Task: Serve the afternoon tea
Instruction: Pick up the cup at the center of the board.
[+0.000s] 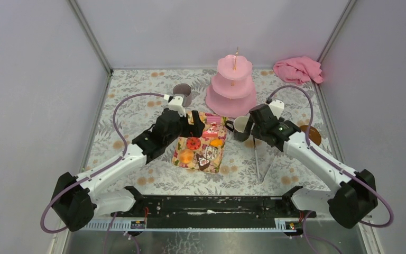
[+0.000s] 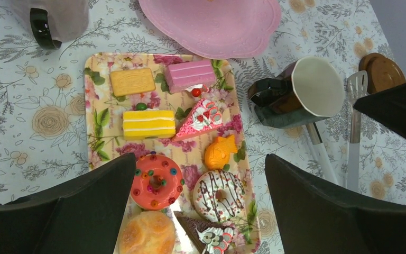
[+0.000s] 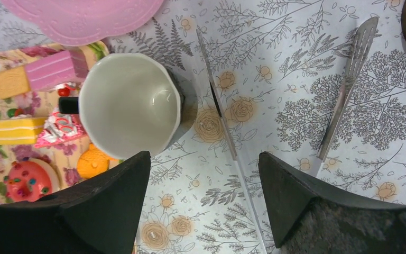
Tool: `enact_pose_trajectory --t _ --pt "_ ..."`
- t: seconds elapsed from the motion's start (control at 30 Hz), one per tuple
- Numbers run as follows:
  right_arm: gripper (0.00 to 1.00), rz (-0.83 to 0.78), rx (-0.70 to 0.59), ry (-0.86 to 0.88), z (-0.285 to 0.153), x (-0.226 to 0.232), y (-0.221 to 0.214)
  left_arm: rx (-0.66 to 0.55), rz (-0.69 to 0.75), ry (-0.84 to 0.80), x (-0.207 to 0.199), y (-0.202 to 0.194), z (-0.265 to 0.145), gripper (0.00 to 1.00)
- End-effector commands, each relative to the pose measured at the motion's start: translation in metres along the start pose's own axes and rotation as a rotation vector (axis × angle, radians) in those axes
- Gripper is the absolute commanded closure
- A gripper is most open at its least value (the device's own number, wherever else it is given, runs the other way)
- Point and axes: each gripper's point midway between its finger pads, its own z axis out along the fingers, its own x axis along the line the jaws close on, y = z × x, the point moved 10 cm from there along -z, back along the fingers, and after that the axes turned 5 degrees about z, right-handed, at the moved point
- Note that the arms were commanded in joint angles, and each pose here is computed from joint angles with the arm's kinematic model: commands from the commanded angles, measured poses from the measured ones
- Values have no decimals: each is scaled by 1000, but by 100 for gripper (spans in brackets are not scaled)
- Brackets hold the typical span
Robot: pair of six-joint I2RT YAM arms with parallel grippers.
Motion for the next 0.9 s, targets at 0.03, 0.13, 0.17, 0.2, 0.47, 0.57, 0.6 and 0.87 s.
enact_pose_trajectory --t 0.03,0.13,0.17,0.2,0.47,0.57,0.6,0.87 --pt "18 -8 -33 19 7 19 11 -95 0 -68 -14 22 2 0" --pt "19 -3 -47 15 11 23 14 -95 -1 -72 -15 19 2 0" --pt "19 -2 -57 10 13 25 15 -94 -1 -71 -15 18 3 0" --pt "19 -1 -60 7 14 26 16 -92 0 -73 -15 17 3 0" --pt "21 2 -40 -24 31 30 17 -92 3 -74 -16 15 5 0" --pt "24 4 -24 -46 38 27 14 -91 4 -69 -16 13 6 0" --pt "25 7 -20 -53 41 25 13 -95 3 -68 -16 13 6 0" --pt "31 18 28 -58 61 19 7 -88 9 -65 -16 9 11 0"
